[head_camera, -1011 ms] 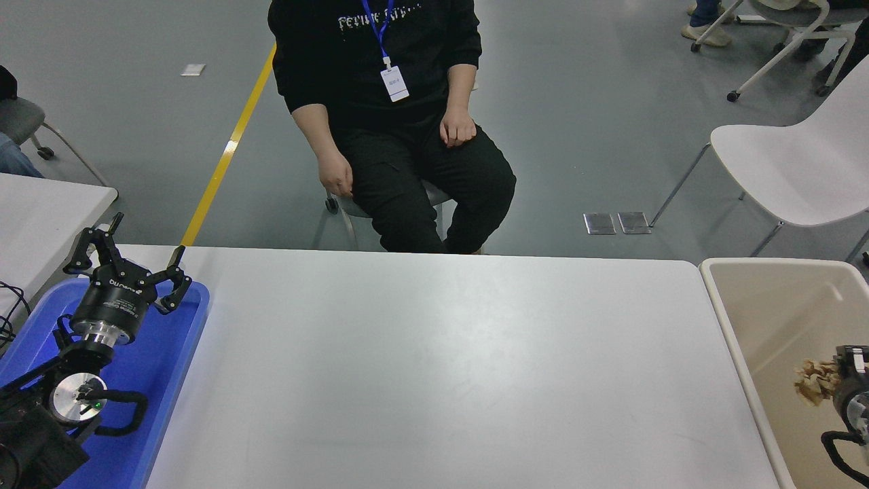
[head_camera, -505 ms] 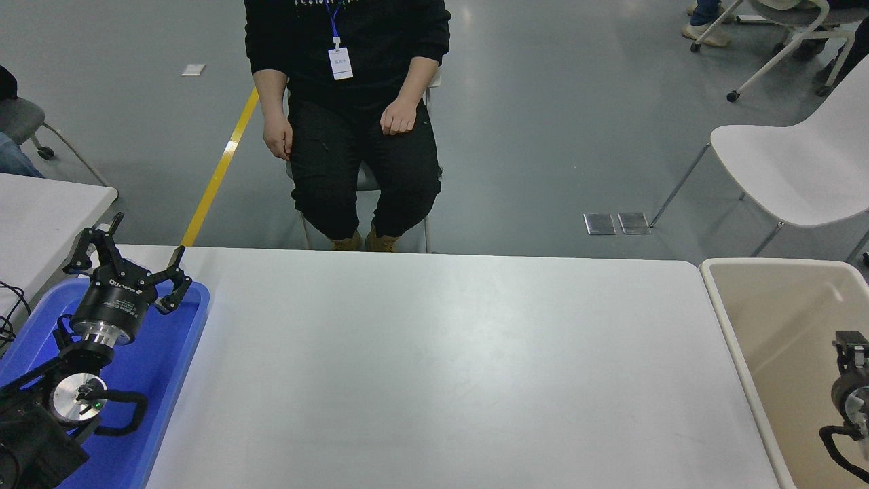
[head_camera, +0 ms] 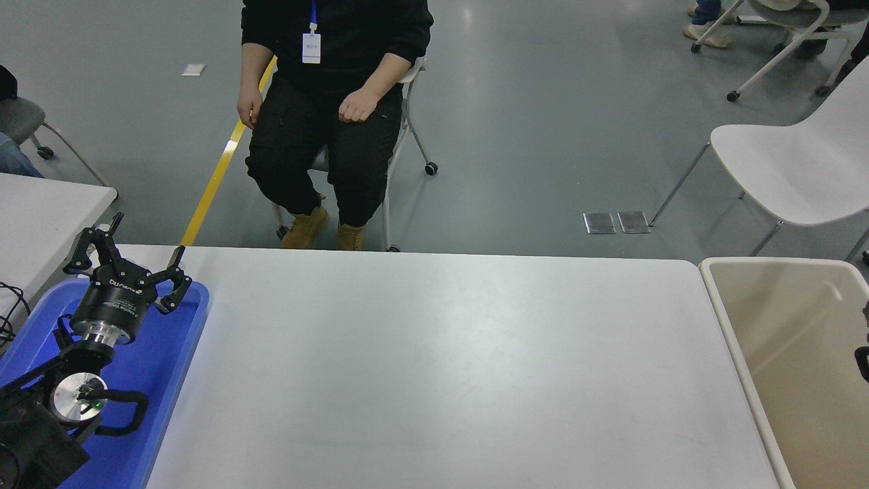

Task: Clean the table surface

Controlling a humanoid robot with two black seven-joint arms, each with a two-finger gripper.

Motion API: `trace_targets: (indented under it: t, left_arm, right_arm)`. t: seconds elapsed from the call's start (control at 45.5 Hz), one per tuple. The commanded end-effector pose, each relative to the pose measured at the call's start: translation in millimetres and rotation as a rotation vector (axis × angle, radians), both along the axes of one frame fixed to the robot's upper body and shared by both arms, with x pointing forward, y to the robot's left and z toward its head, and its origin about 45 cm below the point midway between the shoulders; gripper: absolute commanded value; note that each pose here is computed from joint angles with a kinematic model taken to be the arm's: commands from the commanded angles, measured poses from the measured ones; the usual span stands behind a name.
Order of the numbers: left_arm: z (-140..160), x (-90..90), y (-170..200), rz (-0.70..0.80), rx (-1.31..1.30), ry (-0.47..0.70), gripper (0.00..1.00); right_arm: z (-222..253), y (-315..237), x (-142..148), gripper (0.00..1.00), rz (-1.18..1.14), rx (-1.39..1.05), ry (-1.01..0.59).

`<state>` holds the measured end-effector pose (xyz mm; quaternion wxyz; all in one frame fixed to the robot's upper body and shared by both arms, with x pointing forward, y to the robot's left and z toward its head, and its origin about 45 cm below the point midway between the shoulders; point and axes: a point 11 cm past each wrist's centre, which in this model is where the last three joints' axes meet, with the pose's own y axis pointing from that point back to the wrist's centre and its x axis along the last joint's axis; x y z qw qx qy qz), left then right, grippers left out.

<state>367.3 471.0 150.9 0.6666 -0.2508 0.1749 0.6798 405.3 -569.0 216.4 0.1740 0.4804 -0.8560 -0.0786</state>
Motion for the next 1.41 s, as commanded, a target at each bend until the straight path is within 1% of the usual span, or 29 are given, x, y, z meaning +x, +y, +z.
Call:
trace_targets:
  t: [0.0,0.132,0.352,0.549,0.681,0.857,1.165,1.385]
  left_arm:
    - [1,0.0,1,0.000,0.001,0.000,1.00]
    - [0,-0.5,1,0.001,0.001,0.001,1.00]
    - [0,-0.4,0,0.000,0.000,0.001,1.00]
    - [0,0.2,0,0.001,-0.001,-0.001,1.00]
    - [0,-0.3,0,0.001,-0.001,0.000,1.00]
    - [0,0.2,0,0.001,-0.001,-0.001,1.00]
    - [0,0.2,0,0.001,-0.001,-0.001,1.00]
    - [0,0.2,0,0.000,0.000,0.000,1.00]
  right_arm:
    - [60,28,36,0.98,0.049,0.177,-0.251]
    - [80,42,46,0.98,0.093,0.215,-0.336]
    - [118,75,58,0.98,0.212,0.201,-0.510]
    - [131,106,65,0.98,0.295,0.252,-0.568]
    - [117,130,68,0.98,0.338,0.290,-0.553]
    - [91,150,66,0.98,0.375,0.267,-0.544]
    - [27,179,50,0.98,0.369,0.341,-0.511]
    - [-10,193,35,0.98,0.345,0.395,-0.483]
